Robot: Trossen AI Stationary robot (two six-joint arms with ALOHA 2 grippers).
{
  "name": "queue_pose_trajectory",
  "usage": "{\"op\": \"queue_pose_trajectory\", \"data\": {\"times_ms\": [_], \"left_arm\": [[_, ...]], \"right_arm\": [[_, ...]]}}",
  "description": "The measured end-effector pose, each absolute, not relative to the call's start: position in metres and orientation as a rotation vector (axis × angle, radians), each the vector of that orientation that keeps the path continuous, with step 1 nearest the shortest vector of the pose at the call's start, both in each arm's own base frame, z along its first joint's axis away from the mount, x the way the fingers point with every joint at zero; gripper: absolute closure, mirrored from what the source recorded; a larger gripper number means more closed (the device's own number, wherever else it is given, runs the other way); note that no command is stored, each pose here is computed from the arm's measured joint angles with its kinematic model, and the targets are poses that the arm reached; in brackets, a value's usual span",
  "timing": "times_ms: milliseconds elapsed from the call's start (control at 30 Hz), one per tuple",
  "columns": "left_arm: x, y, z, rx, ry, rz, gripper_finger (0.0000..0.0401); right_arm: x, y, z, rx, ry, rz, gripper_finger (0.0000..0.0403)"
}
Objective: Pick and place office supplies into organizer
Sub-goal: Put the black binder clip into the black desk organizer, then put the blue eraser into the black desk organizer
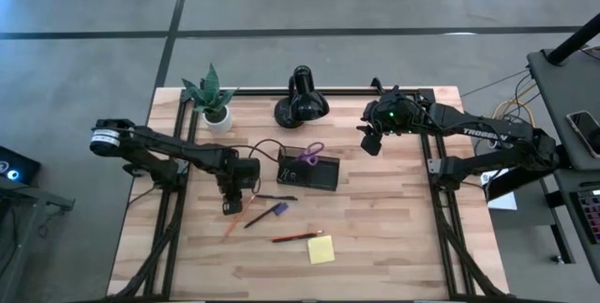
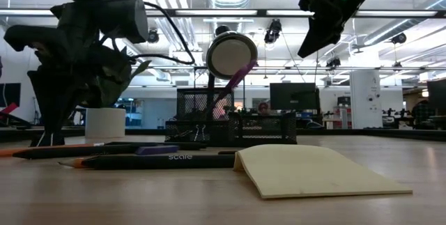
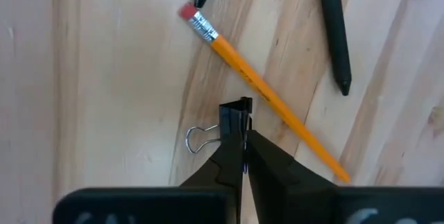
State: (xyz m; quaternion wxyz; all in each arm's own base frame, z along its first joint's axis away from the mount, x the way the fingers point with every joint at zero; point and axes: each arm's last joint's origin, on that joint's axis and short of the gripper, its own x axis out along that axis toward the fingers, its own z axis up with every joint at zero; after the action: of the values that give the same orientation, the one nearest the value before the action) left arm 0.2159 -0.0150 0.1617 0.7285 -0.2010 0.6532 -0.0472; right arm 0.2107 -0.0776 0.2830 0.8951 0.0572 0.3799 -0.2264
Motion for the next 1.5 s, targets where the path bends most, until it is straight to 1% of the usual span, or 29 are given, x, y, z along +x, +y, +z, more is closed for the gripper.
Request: {"op": "queue_pose_trajectory", "data": {"times_ms": [133, 300, 400, 500, 567, 700, 800, 967, 1100, 1200, 1300, 1400, 1500], "left_arm": [[0.222, -0.014, 0.174, -0.407, 1.414, -0.084, 0.0401], [0.235, -0.012, 0.199, -0.309, 1.348, -0.033, 0.0401], [0.246, -0.009, 0.219, -0.224, 1.267, 0.014, 0.0401], [0.257, -0.007, 0.236, -0.123, 1.166, 0.056, 0.0401], [0.266, -0.004, 0.241, -0.101, 1.077, 0.072, 0.0401], [0.283, 0.001, 0.241, -0.095, 0.935, 0.08, 0.0401], [0.296, 0.005, 0.231, -0.077, 0.912, 0.085, 0.0401], [0.321, 0.007, 0.209, -0.055, 0.866, 0.072, 0.0401], [0.337, 0.007, 0.206, -0.055, 0.851, 0.07, 0.0401], [0.34, 0.007, 0.209, -0.047, 0.87, 0.08, 0.0401], [0.33, 0.006, 0.216, -0.052, 0.933, 0.082, 0.0401], [0.31, 0.004, 0.225, -0.093, 1.032, 0.097, 0.0399], [0.294, -0.002, 0.23, -0.126, 1.107, 0.083, 0.038]], "right_arm": [[0.211, -0.078, 0.283, 0.118, 0.788, -0.469, 0.0275], [0.21, -0.077, 0.284, 0.114, 0.777, -0.468, 0.0275], [0.208, -0.075, 0.292, 0.092, 0.728, -0.492, 0.0276], [0.201, -0.071, 0.304, 0.038, 0.658, -0.56, 0.028], [0.195, -0.071, 0.31, 0.015, 0.628, -0.61, 0.0281], [0.184, -0.068, 0.318, 0.03, 0.584, -0.644, 0.0282], [0.179, -0.066, 0.321, 0.043, 0.57, -0.646, 0.028], [0.173, -0.064, 0.318, 0.082, 0.609, -0.658, 0.0284], [0.17, -0.063, 0.315, 0.112, 0.643, -0.667, 0.0285], [0.169, -0.063, 0.314, 0.115, 0.661, -0.668, 0.0283], [0.169, -0.063, 0.313, 0.112, 0.668, -0.663, 0.028], [0.169, -0.063, 0.313, 0.097, 0.678, -0.656, 0.0277], [0.17, -0.063, 0.312, 0.076, 0.687, -0.648, 0.0273]]}}
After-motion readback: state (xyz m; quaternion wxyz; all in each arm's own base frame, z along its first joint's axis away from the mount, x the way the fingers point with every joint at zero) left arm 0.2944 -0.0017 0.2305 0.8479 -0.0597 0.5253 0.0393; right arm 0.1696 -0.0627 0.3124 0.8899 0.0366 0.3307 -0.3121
